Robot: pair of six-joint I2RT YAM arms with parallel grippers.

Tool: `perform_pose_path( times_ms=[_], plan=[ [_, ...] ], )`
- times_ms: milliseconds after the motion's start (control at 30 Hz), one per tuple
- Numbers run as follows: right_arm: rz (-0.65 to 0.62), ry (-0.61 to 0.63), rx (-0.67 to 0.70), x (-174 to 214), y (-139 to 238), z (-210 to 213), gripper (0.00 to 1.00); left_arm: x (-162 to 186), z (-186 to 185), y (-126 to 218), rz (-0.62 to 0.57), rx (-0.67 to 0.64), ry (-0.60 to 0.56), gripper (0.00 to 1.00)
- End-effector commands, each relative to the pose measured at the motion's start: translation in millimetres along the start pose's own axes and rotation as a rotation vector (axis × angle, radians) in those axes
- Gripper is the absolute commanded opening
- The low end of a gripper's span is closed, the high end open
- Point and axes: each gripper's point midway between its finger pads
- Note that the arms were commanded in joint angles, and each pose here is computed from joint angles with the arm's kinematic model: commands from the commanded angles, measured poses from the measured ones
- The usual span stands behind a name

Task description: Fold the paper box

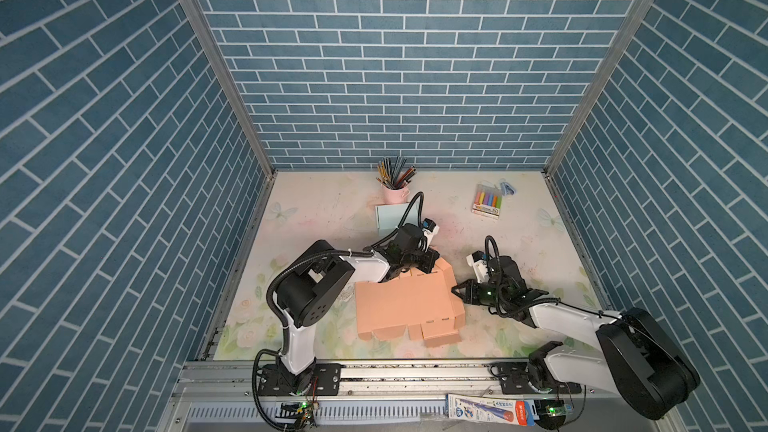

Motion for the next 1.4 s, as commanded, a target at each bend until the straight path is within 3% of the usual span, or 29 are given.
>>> perform_pose_path(
  times_ms=[0, 700, 1367],
  plan=[
    [-0.021, 0.046, -0.009, -6.9, 3.3, 7.7, 0.01, 3.6, -16.4, 9.5, 0.005, 0.027, -0.016, 0.0],
    [-0.031, 0.079, 0.019, -12.4, 6.8, 9.8, 0.01, 11.2, -45.4, 28.8, -0.017, 0.074, 0.004, 0.0],
    [0.005, 0.26, 0.121, -11.3, -0.3, 35.6, 0.0, 30.7, 31.8, 99.3, -0.079, -0.083, 0.143, 0.0]
  ],
)
Point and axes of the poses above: each gripper's point midway between its finger pads, its own y axis back along the fingers, its own z axis along the line the jaws close on, x = y × z, and after that the axes turned 12 degrees about -y, right-handed
